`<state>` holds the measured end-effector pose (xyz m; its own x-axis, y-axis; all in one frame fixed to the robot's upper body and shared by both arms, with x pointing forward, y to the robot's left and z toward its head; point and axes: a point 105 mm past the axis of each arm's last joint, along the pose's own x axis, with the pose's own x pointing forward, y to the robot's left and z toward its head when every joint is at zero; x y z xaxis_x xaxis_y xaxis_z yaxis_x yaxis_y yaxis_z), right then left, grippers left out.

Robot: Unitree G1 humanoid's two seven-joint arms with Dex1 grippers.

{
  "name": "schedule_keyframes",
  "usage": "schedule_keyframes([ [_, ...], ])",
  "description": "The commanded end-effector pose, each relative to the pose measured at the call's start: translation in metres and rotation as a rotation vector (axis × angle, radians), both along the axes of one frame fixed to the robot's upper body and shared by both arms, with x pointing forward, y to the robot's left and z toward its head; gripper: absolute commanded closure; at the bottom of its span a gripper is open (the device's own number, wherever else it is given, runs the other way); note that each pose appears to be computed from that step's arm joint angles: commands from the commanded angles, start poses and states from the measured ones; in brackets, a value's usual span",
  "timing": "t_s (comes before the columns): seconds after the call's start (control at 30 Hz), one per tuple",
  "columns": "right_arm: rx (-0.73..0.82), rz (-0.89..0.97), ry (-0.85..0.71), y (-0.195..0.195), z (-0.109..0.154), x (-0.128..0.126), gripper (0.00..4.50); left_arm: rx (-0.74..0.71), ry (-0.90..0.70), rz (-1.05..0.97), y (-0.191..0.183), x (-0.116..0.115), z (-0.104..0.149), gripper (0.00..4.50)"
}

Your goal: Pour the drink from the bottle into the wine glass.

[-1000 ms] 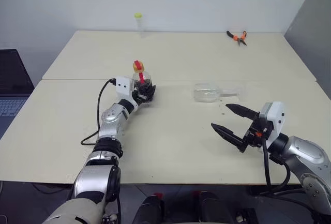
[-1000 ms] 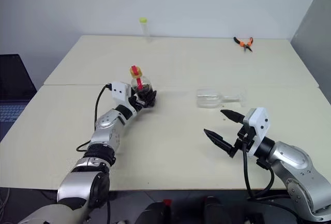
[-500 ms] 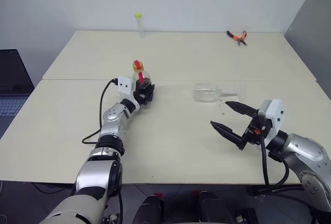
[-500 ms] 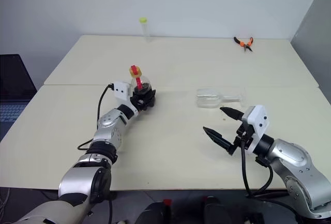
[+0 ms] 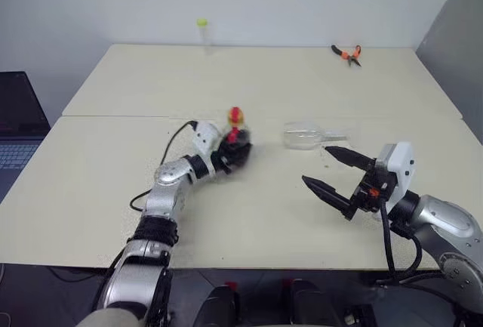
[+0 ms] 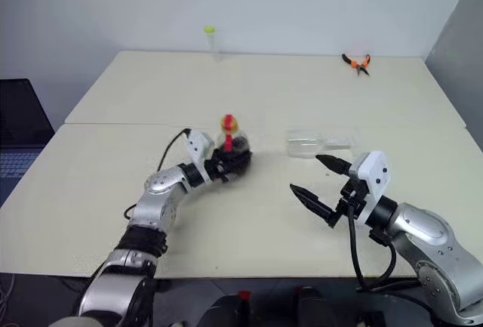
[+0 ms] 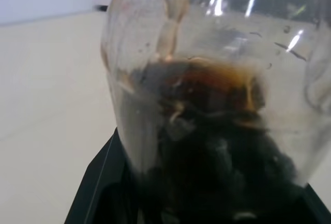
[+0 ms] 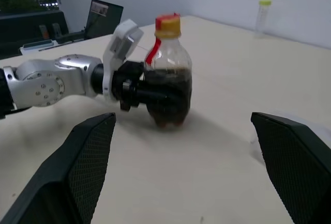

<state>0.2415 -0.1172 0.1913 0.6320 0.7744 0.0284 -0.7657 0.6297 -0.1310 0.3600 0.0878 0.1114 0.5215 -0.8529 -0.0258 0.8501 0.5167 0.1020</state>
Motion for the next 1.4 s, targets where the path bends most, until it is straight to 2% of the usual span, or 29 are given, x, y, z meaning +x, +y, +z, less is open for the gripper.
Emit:
schedule_keyframes([
  [0.03, 0.011, 0.013, -0.028, 0.007, 0.015, -0.009, 0.00, 0.038, -0.007, -0.178, -0.025, -0.024, 0.015, 2.55],
  [0.1, 0.004, 0.018, -0.020, 0.009, 0.017, -0.010, 0.00, 0.080, 0.016, -0.246, -0.035, -0.034, 0.010, 2.56],
  [0.33, -0.021, 0.098, -0.001, 0.027, 0.022, -0.008, 0.00, 0.155, 0.024, -0.327, -0.059, -0.044, 0.000, 2.65],
  [0.63, -0.008, 0.077, 0.031, 0.046, 0.020, 0.015, 0.00, 0.188, 0.018, -0.352, -0.063, -0.047, -0.005, 2.68],
  [0.97, 0.008, 0.024, 0.045, 0.043, 0.019, 0.032, 0.00, 0.186, 0.015, -0.345, -0.063, -0.047, -0.006, 2.69],
  [1.27, -0.005, 0.000, 0.041, 0.041, 0.017, 0.037, 3.10, 0.183, 0.018, -0.347, -0.064, -0.049, -0.007, 2.79],
  [1.3, -0.009, 0.001, 0.040, 0.040, 0.016, 0.038, 3.27, 0.182, 0.018, -0.349, -0.064, -0.049, -0.007, 2.80],
  [1.4, -0.020, 0.012, 0.036, 0.037, 0.017, 0.040, 3.27, 0.175, 0.018, -0.358, -0.065, -0.051, -0.006, 3.02],
])
